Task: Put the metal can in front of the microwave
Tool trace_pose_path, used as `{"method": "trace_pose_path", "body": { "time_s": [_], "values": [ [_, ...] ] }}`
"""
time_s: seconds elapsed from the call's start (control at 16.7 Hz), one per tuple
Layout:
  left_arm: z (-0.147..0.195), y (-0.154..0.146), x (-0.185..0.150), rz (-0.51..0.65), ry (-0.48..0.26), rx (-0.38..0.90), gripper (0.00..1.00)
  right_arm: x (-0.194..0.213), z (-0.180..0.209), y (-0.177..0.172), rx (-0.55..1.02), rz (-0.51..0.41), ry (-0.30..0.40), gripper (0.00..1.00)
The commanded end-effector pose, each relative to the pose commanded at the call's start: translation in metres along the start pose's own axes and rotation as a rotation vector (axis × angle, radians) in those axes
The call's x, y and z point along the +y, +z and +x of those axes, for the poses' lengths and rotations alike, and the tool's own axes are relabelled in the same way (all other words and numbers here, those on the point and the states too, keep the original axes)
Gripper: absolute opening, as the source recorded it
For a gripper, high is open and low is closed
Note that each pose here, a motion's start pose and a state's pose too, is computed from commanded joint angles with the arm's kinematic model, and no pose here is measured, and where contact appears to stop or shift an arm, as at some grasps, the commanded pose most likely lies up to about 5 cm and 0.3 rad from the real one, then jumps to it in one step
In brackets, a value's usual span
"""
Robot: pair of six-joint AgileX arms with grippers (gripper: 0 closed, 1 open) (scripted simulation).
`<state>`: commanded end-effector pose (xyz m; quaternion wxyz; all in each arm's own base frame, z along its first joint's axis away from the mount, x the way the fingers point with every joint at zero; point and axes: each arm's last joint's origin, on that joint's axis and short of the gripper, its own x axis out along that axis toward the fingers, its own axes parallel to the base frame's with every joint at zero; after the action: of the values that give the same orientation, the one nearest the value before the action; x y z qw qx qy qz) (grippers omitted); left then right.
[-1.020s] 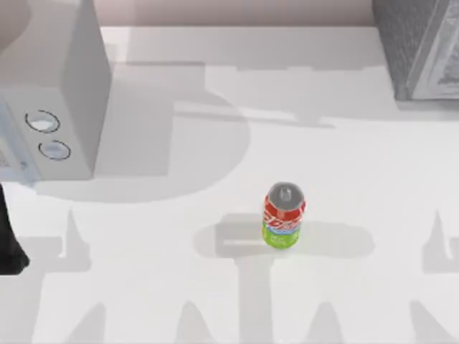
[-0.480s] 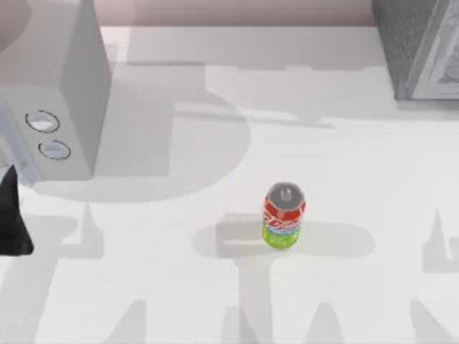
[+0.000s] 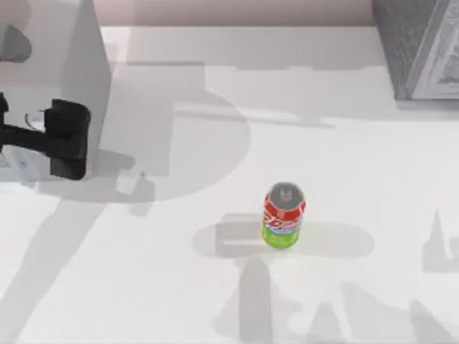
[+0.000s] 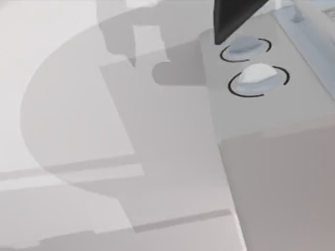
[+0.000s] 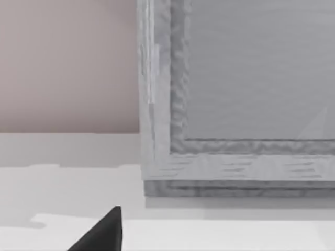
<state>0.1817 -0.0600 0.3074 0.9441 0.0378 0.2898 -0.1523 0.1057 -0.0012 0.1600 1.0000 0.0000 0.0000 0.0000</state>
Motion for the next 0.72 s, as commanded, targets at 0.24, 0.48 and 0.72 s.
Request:
{"method": "trace_pose_path", "body": {
  "time_s": [0.24,0.48,0.72],
  "values": [
    [0.049,0.06,-0.037,0.088,-0.1,0.267,1.0,0.0,0.0,0.0,0.0,0.0,0.0,1.0],
    [0.116,0.088,-0.095,0.202,-0.171,0.529,1.0,0.0,0.0,0.0,0.0,0.0,0.0,1.0],
    [0.176,0.08,-0.158,0.323,-0.21,0.752,1.0,0.0,0.0,0.0,0.0,0.0,0.0,1.0]
  ]
}}
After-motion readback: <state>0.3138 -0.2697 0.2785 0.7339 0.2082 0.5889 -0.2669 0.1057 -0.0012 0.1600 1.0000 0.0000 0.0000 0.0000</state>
